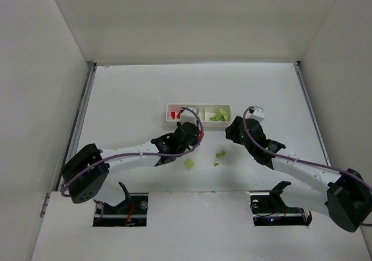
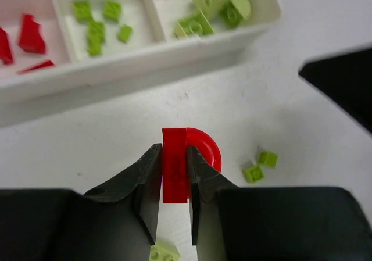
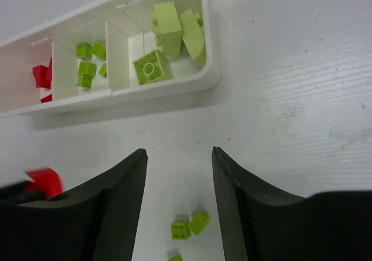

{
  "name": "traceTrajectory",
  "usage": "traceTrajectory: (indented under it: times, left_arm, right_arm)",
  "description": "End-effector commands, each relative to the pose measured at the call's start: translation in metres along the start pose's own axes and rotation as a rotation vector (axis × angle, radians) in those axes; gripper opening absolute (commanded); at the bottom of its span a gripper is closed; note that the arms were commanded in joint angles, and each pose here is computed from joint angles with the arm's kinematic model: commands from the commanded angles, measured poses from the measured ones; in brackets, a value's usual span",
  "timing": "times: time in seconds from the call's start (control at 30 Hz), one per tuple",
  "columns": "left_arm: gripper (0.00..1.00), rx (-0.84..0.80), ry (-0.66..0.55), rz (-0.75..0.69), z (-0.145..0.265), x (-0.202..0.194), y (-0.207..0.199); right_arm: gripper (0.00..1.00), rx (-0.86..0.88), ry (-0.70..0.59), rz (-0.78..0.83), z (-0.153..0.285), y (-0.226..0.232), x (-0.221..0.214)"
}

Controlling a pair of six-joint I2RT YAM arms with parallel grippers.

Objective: Sort the legos into containers by color

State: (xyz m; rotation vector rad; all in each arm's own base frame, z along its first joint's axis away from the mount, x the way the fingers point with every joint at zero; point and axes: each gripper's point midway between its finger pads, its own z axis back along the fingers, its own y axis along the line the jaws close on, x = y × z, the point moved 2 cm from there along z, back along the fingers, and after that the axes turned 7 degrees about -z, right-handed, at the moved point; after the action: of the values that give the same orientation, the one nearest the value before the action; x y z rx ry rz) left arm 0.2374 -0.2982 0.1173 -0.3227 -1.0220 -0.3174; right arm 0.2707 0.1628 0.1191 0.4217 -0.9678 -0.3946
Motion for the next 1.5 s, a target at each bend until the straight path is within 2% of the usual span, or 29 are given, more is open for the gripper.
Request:
traceTrajectory:
  times: [0.0, 0.1, 0.23, 0.4, 0.5, 0.6, 0.77, 0.87, 0.97, 1.07, 1.23, 1.47]
  left_arm:
    - [0.14, 0.079, -0.115, 0.129, -0.003, 0.047, 0.031]
    - [0.15, 0.146, -0.148, 0.196, -0.014, 0.070, 0.059]
    - [0.16, 0.246, -0.136, 0.224, -0.038, 0.080, 0.093]
    - [0.17, 0.308, -0.103, 0.220, -0.069, 0.080, 0.113]
    - [0.18, 0.318, -0.077, 0.191, -0.082, 0.078, 0.113]
    - [0.20, 0.337, -0.067, 0.189, -0.087, 0.072, 0.116]
    - [0.24, 0.398, -0.075, 0.157, -0.087, 0.071, 0.127]
    - [0.28, 0.407, -0.067, 0.134, -0.091, 0.070, 0.129]
    - [0.34, 0.414, -0.077, 0.131, -0.090, 0.073, 0.130]
    - [0.36, 0.410, -0.105, 0.135, -0.077, 0.082, 0.129]
    - [0.37, 0.369, -0.117, 0.142, -0.048, 0.079, 0.125]
    - [0.44, 0.341, -0.082, 0.167, 0.006, 0.042, 0.128]
  right_arm:
    - [0.54, 0.050, -0.065, -0.035, 0.004, 0.011, 0.011]
    - [0.54, 0.077, -0.063, -0.039, 0.007, 0.014, 0.006]
    - [0.46, 0.149, -0.041, 0.006, 0.016, 0.028, -0.005]
    - [0.28, 0.298, 0.034, 0.089, 0.033, 0.066, -0.029]
    - [0.29, 0.402, 0.129, 0.140, 0.047, 0.094, -0.055]
    - [0.35, 0.458, 0.202, 0.238, 0.057, 0.111, -0.087]
    - [0.57, 0.490, 0.303, 0.407, 0.063, 0.116, -0.145]
    - [0.65, 0.483, 0.329, 0.457, 0.062, 0.116, -0.162]
    - [0.71, 0.458, 0.329, 0.504, 0.055, 0.113, -0.171]
    - [0.71, 0.421, 0.318, 0.520, 0.047, 0.111, -0.174]
    - [0.65, 0.412, 0.321, 0.557, 0.042, 0.116, -0.181]
    - [0.41, 0.377, 0.349, 0.615, 0.030, 0.116, -0.194]
